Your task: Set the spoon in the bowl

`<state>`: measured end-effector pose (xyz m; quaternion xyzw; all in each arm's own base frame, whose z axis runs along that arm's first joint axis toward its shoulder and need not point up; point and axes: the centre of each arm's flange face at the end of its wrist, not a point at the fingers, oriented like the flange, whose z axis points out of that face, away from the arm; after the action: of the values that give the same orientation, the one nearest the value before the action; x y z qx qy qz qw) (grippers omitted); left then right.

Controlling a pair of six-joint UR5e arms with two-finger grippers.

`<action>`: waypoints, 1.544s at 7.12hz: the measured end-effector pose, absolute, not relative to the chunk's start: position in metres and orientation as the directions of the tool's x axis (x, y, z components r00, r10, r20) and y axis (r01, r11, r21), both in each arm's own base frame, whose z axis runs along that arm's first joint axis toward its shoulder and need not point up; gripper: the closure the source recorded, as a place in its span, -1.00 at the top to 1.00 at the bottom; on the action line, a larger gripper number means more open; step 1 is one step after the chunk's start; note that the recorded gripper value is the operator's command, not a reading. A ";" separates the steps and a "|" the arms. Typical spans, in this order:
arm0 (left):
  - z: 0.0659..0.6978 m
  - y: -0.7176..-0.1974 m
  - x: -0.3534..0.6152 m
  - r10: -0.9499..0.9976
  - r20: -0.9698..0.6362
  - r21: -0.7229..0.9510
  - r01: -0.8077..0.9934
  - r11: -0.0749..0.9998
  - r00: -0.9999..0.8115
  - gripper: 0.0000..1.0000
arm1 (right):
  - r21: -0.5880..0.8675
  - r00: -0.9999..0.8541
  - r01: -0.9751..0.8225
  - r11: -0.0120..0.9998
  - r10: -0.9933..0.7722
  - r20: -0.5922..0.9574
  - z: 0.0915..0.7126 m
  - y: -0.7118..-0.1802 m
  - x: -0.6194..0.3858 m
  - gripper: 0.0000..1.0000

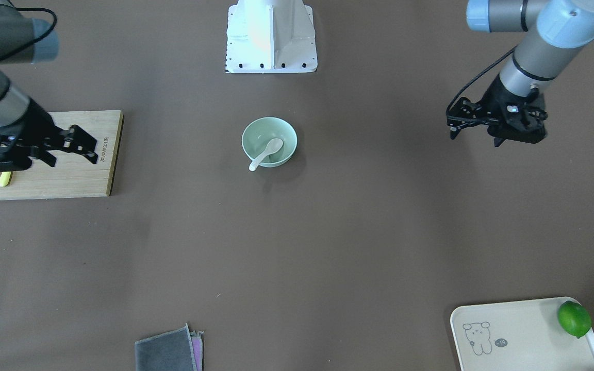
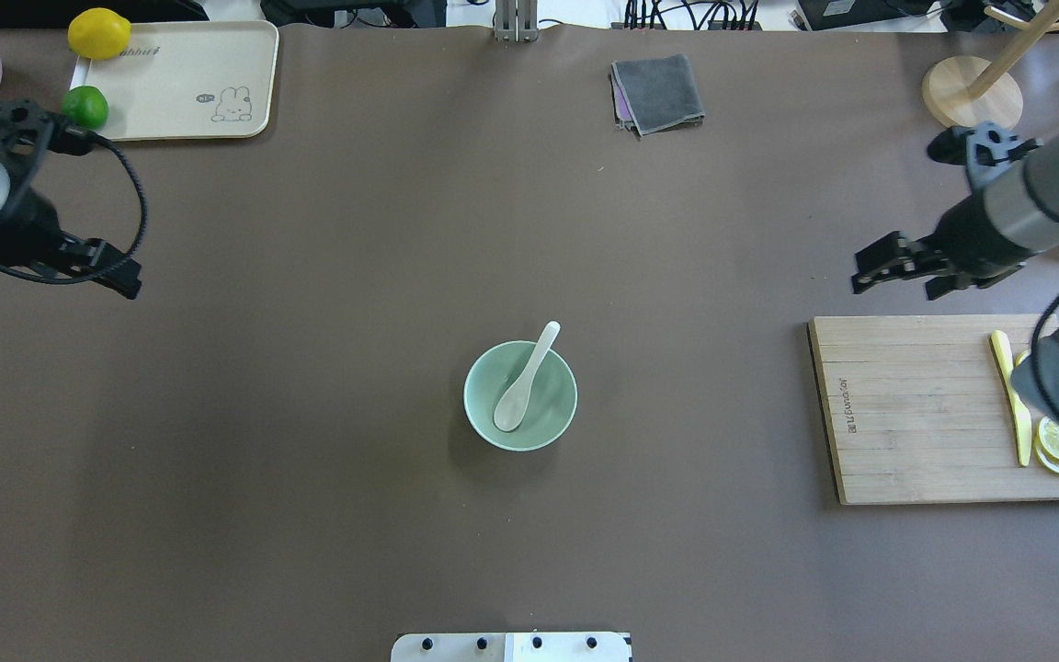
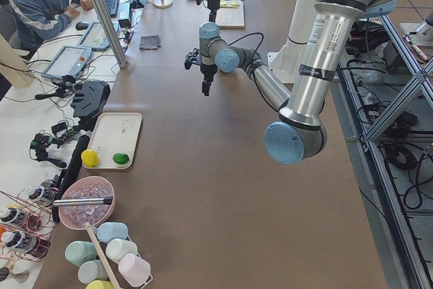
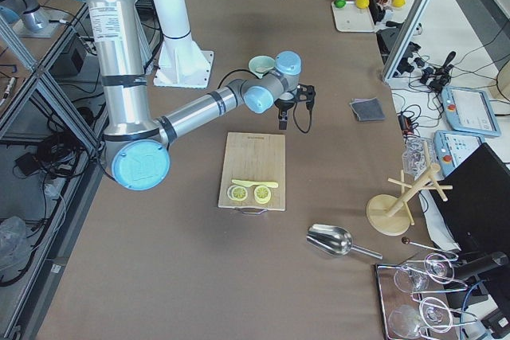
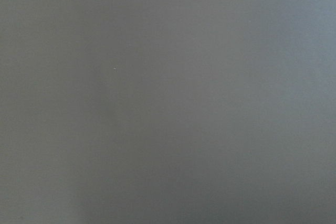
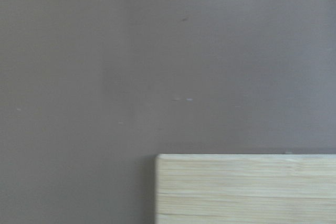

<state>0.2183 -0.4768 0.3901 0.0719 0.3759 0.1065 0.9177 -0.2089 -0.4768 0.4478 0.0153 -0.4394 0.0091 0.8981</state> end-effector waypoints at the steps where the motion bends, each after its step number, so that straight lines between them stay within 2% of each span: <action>1: 0.420 -0.480 0.181 0.268 -0.652 0.221 -0.160 0.962 0.709 0.97 | 0.054 0.628 -0.005 0.999 -0.039 0.777 0.491 -0.470 -0.147 1.00; 4: 0.498 -0.476 0.098 0.257 -0.619 0.189 -0.176 0.966 0.743 0.97 | 0.139 0.669 0.052 0.989 -0.138 0.731 0.577 -0.448 -0.039 1.00; 6: 0.525 -0.468 0.081 0.206 -0.651 0.131 -0.160 0.978 0.731 0.97 | 0.147 0.676 0.058 0.987 -0.148 0.722 0.581 -0.451 -0.024 1.00; 11: 0.522 -0.474 0.067 0.181 -0.667 0.132 -0.125 0.983 0.722 0.97 | 0.104 0.697 0.043 0.994 -0.104 0.709 0.583 -0.461 -0.024 1.00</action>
<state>0.0674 -0.4741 0.5224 0.0388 0.3633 0.0825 0.9272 -0.0235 -0.4610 0.5834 0.0399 -0.3869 -0.0400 0.9204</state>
